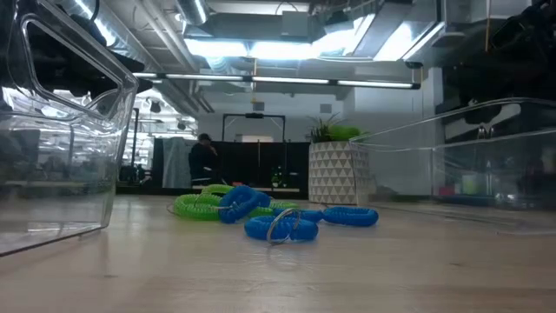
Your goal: Sort spring keychains
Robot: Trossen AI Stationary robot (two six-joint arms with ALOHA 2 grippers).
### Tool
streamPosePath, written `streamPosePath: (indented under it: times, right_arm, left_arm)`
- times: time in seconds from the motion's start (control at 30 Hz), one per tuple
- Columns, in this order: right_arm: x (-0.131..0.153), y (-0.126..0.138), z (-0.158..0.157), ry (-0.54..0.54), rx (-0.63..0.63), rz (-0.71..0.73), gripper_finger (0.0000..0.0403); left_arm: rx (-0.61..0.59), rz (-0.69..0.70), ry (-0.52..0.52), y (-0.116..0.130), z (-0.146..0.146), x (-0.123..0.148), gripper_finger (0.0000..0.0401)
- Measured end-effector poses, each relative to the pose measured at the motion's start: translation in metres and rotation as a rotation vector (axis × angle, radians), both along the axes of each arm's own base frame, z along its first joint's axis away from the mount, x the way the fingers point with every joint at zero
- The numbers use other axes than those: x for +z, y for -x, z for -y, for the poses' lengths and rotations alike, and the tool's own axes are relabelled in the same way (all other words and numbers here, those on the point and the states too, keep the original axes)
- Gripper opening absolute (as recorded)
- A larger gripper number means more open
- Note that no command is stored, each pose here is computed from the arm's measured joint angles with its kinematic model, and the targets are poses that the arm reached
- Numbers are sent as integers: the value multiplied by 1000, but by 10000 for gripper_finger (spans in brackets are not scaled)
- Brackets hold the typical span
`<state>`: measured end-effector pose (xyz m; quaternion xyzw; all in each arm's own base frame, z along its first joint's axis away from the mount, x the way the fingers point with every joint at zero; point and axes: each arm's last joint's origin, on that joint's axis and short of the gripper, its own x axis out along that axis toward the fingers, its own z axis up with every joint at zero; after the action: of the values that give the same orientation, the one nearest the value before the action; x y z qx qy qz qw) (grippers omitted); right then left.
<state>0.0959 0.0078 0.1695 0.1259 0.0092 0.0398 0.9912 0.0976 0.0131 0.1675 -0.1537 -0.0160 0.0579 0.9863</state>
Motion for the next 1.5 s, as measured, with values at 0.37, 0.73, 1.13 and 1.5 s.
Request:
streamPosePath:
  times: [0.37, 0.73, 1.13, 1.5]
  right_arm:
    - [46, 11, 0, 12, 4, -144, 152]
    - [128, -21, -16, 53, 117, -378, 152]
    - [170, -96, -69, 113, 297, -483, 152]
    - [168, -128, -71, 104, 252, -491, 152]
  left_arm:
    - [0, 0, 0, 0, 0, 0, 178]
    - [0, 0, 0, 0, 0, 0, 178]
    - [0, 0, 0, 0, 0, 0, 178]
    - [0, 0, 0, 0, 0, 0, 178]
